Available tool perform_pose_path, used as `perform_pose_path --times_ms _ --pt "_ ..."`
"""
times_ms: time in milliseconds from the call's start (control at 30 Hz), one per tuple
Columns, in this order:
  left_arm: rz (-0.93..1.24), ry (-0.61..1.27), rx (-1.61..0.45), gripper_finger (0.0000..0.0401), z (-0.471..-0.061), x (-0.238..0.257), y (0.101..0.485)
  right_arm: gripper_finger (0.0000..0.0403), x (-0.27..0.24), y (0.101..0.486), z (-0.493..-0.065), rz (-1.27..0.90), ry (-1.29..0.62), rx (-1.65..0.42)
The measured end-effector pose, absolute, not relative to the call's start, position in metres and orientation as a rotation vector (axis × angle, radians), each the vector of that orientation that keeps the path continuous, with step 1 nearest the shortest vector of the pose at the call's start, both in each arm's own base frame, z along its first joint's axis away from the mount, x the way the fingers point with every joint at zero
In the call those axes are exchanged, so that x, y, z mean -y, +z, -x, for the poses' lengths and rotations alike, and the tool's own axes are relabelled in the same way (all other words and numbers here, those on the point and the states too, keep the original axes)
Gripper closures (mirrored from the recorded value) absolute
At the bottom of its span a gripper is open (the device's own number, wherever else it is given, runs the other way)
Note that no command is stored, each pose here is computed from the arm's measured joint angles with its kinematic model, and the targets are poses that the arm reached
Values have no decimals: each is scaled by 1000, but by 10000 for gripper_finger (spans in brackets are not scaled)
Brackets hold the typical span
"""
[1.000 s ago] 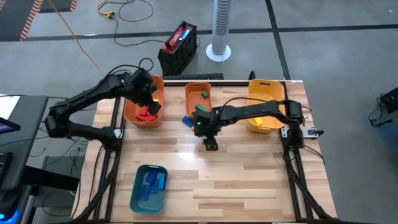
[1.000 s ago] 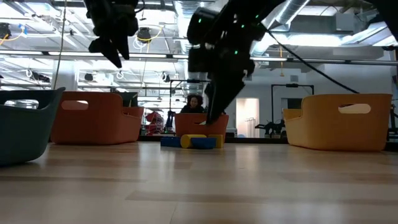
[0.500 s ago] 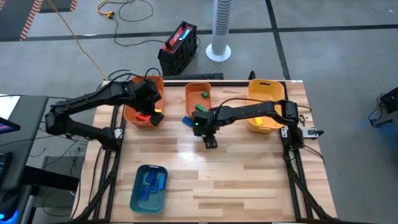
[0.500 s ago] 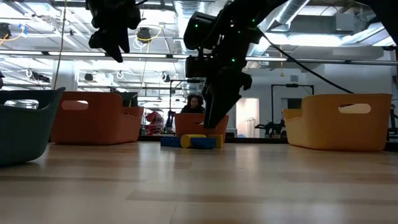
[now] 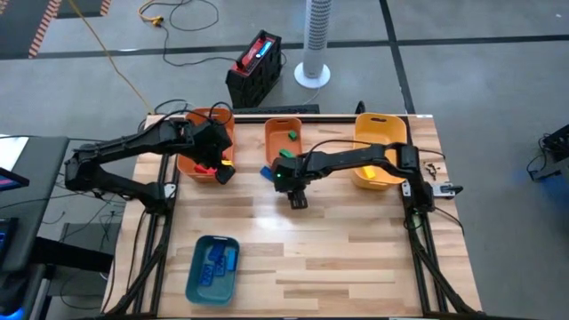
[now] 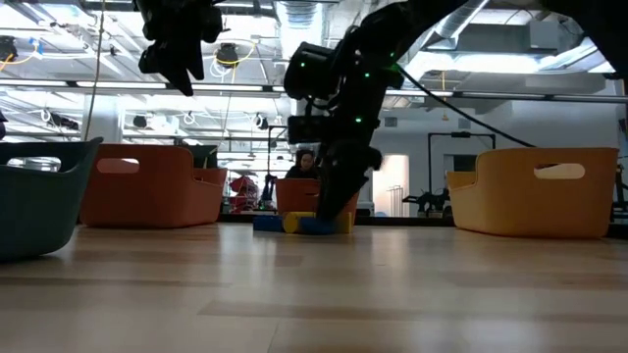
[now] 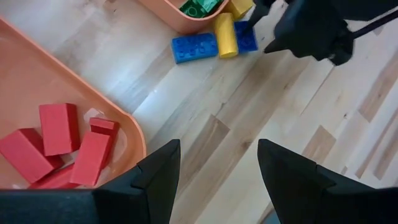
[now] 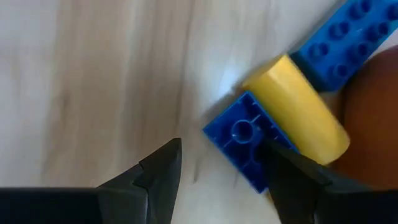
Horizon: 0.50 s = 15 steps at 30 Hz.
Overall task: Sort blocks
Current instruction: Put the blue game piece into the blue bin
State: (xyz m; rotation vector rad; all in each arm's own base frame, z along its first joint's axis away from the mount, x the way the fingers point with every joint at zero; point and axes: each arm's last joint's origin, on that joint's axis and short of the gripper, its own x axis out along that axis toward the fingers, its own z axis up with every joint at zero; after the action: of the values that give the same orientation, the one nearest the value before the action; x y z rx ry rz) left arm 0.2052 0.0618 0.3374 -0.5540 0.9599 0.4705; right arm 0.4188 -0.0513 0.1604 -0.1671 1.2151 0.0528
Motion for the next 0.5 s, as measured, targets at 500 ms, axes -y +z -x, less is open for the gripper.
perform_pose_path --times_ms 500 --pt "543 480 -930 191 -195 -59 344 222 13 161 -417 151 101 -1256"
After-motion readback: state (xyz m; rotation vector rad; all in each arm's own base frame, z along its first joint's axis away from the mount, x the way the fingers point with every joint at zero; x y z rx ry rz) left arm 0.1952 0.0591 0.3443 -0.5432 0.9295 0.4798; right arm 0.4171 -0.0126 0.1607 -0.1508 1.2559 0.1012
